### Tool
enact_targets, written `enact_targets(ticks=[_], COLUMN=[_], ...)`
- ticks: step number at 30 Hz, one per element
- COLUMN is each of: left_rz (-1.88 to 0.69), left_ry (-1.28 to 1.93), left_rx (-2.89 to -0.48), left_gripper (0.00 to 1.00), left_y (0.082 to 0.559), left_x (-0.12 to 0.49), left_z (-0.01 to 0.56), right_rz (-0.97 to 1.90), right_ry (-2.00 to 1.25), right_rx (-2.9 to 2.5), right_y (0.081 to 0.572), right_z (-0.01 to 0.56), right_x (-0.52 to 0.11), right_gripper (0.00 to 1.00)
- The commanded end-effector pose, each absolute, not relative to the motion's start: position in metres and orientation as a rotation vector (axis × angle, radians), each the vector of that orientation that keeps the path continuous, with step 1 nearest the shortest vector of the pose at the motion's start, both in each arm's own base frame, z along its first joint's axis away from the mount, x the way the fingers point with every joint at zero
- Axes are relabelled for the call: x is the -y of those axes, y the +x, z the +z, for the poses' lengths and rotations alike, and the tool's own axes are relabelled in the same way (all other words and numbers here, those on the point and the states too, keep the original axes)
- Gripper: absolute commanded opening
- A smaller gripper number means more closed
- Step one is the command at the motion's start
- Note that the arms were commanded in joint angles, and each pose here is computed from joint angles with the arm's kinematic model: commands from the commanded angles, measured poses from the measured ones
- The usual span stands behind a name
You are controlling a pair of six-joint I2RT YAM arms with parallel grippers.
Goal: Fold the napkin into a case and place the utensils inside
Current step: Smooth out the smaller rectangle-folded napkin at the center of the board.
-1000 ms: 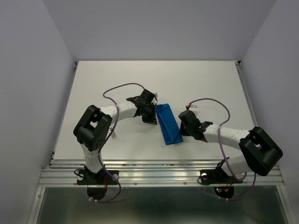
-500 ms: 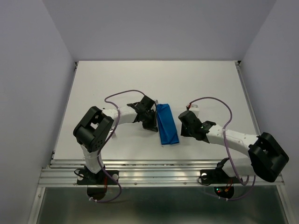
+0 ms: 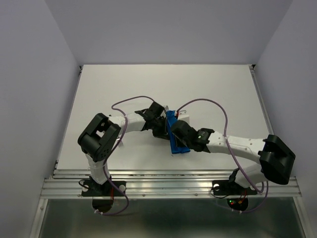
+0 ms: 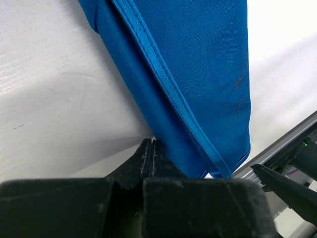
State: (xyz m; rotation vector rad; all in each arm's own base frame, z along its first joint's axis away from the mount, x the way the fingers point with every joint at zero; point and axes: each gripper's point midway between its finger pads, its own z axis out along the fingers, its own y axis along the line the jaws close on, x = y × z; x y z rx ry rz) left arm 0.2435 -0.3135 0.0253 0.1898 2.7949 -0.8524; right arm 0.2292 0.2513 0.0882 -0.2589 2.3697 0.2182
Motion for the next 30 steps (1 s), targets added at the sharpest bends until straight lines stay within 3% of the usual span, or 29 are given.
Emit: enact_targets(ticks=[1,25,27,30], left_rz=[-0.904,-0.905,-0.903,-0.901], left_ry=[0.2,0.195,0.195,0.196], left_rx=[-2.748,-2.758,-2.757,-2.758], left_gripper=[0.0,0.0,0.0,0.0], left_y=[0.244,0.241,0.241,0.241], left_x=[0.318,0.313,0.313,0.313], left_z=[0.042,0.039,0.039,0.039], right_rz=[0.161,0.027,0.025,0.027], right_ry=[-0.313,-0.374,-0.366,-0.353], right_rx=[-2.348,-2.445,-2.445,-2.435], right_y=[0.232,0.224,0.224,0.225], right_z=[0.087,0.014,0.013,0.015], right_x=[-0.258,-0.246,-0.245,-0.245], right_gripper=[0.39,0.4,0.38,0.27])
